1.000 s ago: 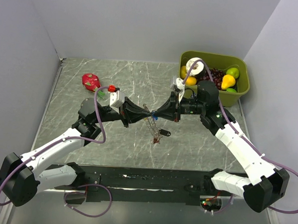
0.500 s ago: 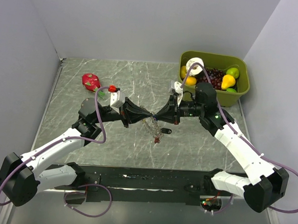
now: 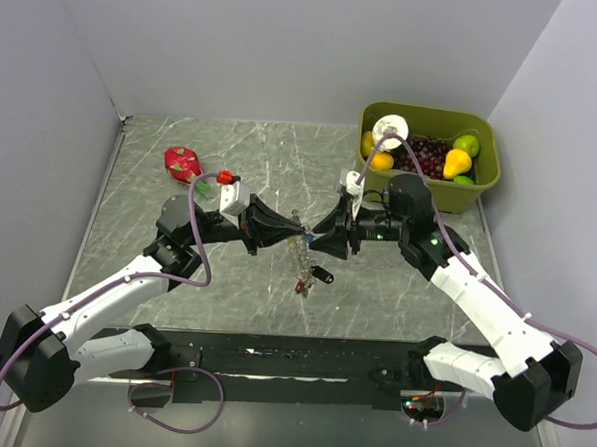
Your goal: Put the keys on the keyring
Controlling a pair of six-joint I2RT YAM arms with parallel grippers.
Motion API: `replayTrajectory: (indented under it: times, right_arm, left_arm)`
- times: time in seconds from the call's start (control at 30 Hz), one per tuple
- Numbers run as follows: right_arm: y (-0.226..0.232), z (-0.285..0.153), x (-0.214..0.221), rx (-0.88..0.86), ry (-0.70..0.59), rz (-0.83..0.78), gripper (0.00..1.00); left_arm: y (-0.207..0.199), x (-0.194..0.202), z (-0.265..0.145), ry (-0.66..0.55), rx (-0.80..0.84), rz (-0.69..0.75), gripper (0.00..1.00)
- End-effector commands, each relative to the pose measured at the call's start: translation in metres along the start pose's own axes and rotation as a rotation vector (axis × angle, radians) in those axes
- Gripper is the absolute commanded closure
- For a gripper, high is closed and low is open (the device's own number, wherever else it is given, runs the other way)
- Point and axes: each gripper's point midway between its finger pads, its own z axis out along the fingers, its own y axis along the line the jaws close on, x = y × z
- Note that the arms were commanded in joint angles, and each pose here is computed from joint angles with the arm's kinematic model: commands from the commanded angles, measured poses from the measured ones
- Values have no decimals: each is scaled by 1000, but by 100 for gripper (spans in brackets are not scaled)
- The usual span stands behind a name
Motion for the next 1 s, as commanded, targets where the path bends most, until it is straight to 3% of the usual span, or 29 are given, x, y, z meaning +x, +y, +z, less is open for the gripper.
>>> replayTrajectory:
  times: [0.0,0.1,0.27,0.47,0.8,0.97]
  right_arm:
    - [-13,-19,-17,169,-69,-54,42]
    - [-7,-32,-34,211,-167,-123,32]
    - [22,-41,-62,124,-261,-202,31]
    - [41,-31,-81,-45,-295,-200,42]
    - [35,-16,-72,-104,-268,-125,60]
    - [36,-14,-71,-127,-268,-119,74]
  left_arm:
    - [-13,-43,2,-84,40,130,99]
    - [-15,-41,2,-73,51,127,99]
    - [-21,-36,2,-54,95,119,99]
    - [-27,-34,3,-46,143,114,99]
    - [-27,-34,4,-51,150,104,99]
    - [-26,-35,6,-46,150,101,99]
